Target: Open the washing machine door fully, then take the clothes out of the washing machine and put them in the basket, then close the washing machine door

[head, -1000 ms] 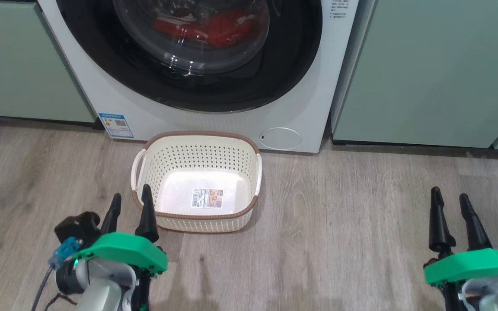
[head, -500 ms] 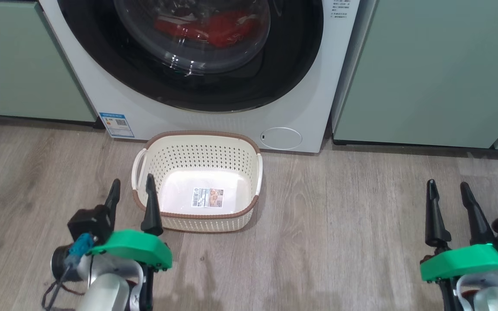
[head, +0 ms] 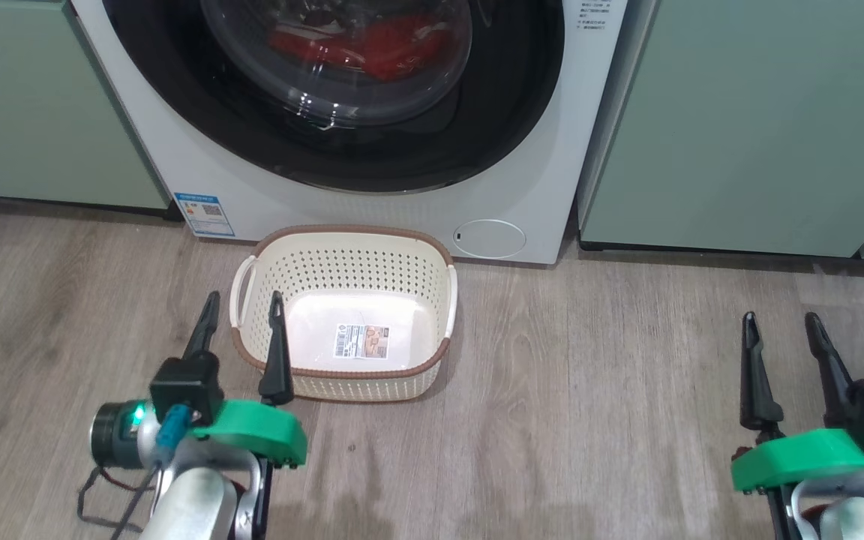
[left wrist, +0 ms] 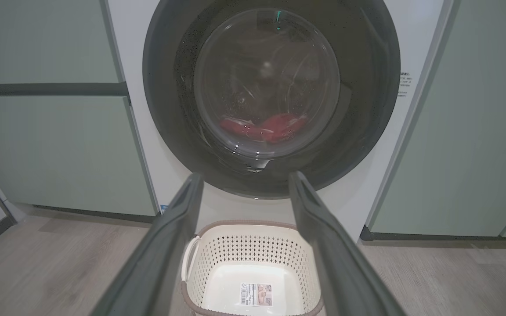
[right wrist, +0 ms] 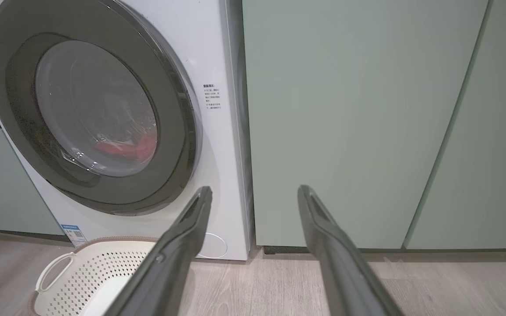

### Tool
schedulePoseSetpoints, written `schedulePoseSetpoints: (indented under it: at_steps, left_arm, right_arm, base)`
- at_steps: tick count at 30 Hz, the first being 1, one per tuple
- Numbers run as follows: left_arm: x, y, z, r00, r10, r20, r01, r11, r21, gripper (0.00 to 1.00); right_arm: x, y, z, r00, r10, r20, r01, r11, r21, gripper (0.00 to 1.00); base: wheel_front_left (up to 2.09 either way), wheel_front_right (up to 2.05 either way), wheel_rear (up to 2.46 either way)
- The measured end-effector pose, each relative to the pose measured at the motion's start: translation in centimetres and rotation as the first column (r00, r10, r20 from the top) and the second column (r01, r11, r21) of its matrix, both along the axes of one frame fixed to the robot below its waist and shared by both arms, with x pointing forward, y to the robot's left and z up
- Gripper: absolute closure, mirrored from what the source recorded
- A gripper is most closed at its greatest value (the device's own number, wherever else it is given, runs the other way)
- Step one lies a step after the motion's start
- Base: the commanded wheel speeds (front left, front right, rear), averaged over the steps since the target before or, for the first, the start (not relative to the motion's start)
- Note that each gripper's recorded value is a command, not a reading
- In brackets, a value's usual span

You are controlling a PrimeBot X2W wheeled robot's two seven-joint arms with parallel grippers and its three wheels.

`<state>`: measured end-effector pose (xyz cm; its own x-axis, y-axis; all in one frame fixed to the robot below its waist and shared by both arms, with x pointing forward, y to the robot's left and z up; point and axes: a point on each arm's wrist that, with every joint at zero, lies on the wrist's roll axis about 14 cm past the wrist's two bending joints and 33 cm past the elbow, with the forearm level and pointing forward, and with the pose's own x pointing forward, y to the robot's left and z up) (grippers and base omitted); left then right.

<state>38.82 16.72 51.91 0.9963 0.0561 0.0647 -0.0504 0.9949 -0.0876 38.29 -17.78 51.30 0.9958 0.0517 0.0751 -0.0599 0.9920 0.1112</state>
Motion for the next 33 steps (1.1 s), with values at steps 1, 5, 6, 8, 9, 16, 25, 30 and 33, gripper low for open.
schedulePoseSetpoints:
  at_steps: [1, 5, 6, 8, 9, 16, 25, 30, 33]
  left_arm:
    - [0.0, -0.1, 0.1, 1.0, -0.003, 0.004, 0.003, 1.0, 0.012, 0.0]
    - [0.0, -0.3, 0.0, 1.0, -0.018, 0.012, 0.017, 0.998, 0.054, 0.0]
    - [0.0, -0.5, -0.1, 1.0, -0.027, 0.012, 0.026, 0.997, 0.066, 0.0]
    - [0.0, -0.6, -0.1, 0.999, -0.031, 0.011, 0.029, 0.996, 0.088, 0.0]
    - [0.1, -0.7, 0.0, 0.999, -0.035, 0.019, 0.033, 0.995, 0.099, 0.0]
    - [0.0, -1.0, -0.2, 0.999, -0.043, 0.027, 0.038, 0.988, 0.152, 0.0]
    - [0.2, -0.6, -0.6, 0.999, -0.038, 0.016, 0.036, 0.987, 0.155, 0.0]
    - [0.2, -0.3, -1.0, 1.0, -0.026, 0.003, 0.025, 0.99, 0.139, 0.0]
    - [0.2, -0.2, -1.1, 1.0, -0.024, -0.001, 0.024, 0.991, 0.134, 0.0]
  right_arm:
    - [0.0, 0.0, 0.0, 1.0, -0.001, 0.0, 0.001, 1.0, -0.004, 0.0]
    - [0.0, 0.0, -0.1, 1.0, 0.0, 0.004, 0.0, 0.999, -0.035, 0.0]
    - [0.0, 0.0, -0.1, 1.0, 0.002, 0.005, -0.001, 0.999, -0.043, 0.0]
    - [-0.1, 0.0, -0.2, 1.0, 0.004, 0.002, -0.004, 0.998, -0.055, 0.0]
    - [-0.1, 0.1, -0.3, 1.0, 0.005, 0.004, -0.005, 0.998, -0.062, 0.0]
    - [-0.1, 0.3, -0.8, 1.0, 0.015, -0.002, -0.015, 0.995, -0.102, 0.0]
    - [-0.3, 0.0, -1.4, 1.0, 0.005, -0.019, -0.007, 0.996, -0.09, 0.0]
    - [-0.3, 0.0, -1.4, 1.0, 0.002, -0.019, -0.003, 0.997, -0.071, 0.0]
    - [-0.3, 0.0, -1.4, 1.0, 0.003, -0.019, -0.004, 0.998, -0.064, 0.0]
  base:
    - [0.0, 0.0, 0.0]
    - [0.0, 0.0, 0.0]
    - [0.0, 0.0, 0.0]
    - [0.0, 0.0, 0.0]
    - [0.0, 0.0, 0.0]
    - [0.0, 0.0, 0.0]
    - [0.0, 0.0, 0.0]
    - [0.0, 0.0, 0.0]
    - [0.0, 0.0, 0.0]
